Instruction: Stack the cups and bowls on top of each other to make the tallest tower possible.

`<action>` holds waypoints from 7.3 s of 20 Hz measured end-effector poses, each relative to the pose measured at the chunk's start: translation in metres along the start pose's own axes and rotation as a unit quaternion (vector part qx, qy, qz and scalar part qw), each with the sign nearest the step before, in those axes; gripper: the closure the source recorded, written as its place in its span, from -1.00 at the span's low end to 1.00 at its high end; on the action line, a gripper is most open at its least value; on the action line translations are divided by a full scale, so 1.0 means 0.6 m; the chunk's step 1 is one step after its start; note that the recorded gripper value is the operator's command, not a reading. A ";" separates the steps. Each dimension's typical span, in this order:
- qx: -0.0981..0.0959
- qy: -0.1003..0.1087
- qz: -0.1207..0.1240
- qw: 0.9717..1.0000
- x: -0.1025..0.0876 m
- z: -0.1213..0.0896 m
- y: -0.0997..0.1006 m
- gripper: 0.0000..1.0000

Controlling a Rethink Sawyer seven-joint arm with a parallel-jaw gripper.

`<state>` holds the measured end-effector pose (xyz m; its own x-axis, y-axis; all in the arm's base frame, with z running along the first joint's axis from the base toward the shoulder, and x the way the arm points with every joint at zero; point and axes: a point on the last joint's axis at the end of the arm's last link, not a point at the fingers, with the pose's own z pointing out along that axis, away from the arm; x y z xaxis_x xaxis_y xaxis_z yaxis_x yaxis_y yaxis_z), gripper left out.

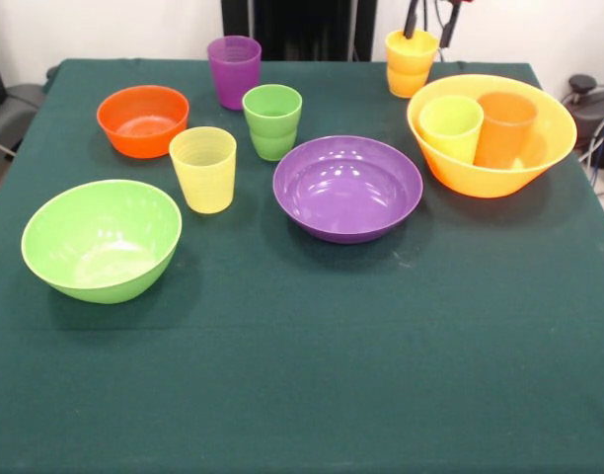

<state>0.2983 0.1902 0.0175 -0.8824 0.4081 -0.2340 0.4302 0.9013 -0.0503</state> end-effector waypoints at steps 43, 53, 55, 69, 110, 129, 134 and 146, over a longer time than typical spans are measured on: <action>0.006 -0.003 -0.019 1.000 0.034 0.025 -0.013 1.00; -0.003 -0.014 -0.014 1.000 0.018 0.016 -0.005 1.00; -0.006 -0.016 -0.013 1.000 0.014 0.013 -0.002 1.00; -0.022 -0.018 0.014 0.999 -0.042 -0.058 0.037 1.00; -0.067 -0.040 0.059 0.995 -0.304 -0.245 0.184 1.00; -0.092 -0.070 0.071 0.991 -0.370 -0.288 0.209 1.00; -0.096 -0.076 0.071 0.990 -0.383 -0.290 0.217 1.00; -0.091 -0.084 0.073 0.990 -0.418 -0.269 0.229 1.00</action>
<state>0.5477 0.2351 0.2260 -0.7629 0.5190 -0.3854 0.4948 0.8525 0.1687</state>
